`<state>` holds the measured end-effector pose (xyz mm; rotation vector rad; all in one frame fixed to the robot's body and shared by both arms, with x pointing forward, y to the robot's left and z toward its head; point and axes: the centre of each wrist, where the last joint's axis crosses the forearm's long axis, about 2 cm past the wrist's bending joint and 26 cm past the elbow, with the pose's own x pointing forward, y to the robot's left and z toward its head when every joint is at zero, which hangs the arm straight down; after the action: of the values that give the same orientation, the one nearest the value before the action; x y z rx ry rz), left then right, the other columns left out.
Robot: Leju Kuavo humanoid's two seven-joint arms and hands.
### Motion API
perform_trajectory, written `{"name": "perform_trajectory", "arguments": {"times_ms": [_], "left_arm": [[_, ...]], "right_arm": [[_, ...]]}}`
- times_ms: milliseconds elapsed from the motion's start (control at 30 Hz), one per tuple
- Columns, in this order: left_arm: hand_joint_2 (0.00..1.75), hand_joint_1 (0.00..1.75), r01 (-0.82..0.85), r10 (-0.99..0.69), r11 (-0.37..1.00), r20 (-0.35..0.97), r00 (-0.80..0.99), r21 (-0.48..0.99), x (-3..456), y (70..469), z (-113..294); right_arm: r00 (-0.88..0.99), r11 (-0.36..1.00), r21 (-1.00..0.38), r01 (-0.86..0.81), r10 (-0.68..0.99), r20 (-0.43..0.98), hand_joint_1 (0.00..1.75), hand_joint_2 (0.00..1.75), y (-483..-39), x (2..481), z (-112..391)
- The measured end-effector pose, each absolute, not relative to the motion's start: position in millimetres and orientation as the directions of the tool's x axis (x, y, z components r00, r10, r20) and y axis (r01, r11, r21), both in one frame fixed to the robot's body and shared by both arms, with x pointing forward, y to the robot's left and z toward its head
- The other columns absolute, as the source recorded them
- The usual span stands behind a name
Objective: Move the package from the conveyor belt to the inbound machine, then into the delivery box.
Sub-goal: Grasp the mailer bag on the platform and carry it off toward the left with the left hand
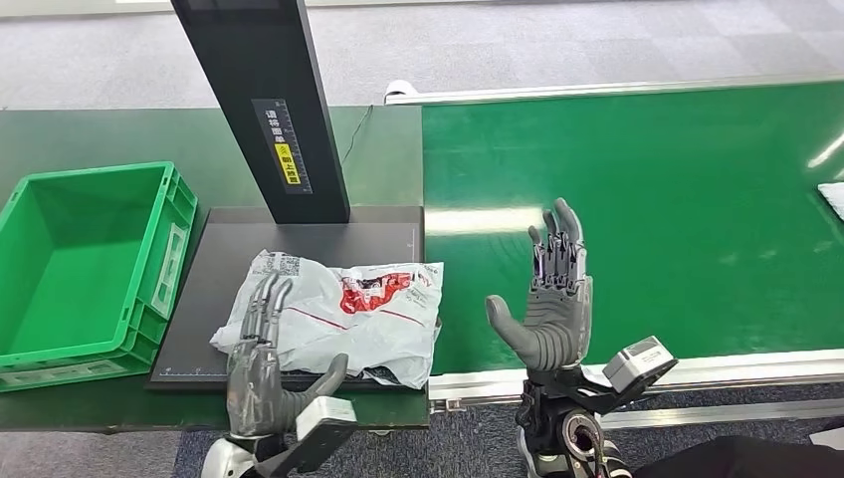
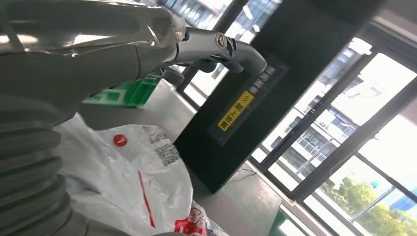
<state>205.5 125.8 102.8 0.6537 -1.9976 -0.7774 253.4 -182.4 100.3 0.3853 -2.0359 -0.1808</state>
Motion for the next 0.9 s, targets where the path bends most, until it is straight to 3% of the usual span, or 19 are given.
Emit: {"name": "perform_trajectory", "arguments": {"times_ms": [367,900], "left_arm": [[1.75,0.0,-0.138,-0.745,0.515,0.362,-0.561,0.846,227,103,94],[1.75,0.0,-0.032,-0.74,0.437,0.339,-0.581,0.899,252,79,82]], "right_arm": [[-0.426,0.9,0.385,-0.204,-0.436,0.793,0.0,1.75,-181,244,101],[-0.441,0.869,0.459,-0.187,-0.491,0.751,0.0,1.75,-189,235,102]]}}
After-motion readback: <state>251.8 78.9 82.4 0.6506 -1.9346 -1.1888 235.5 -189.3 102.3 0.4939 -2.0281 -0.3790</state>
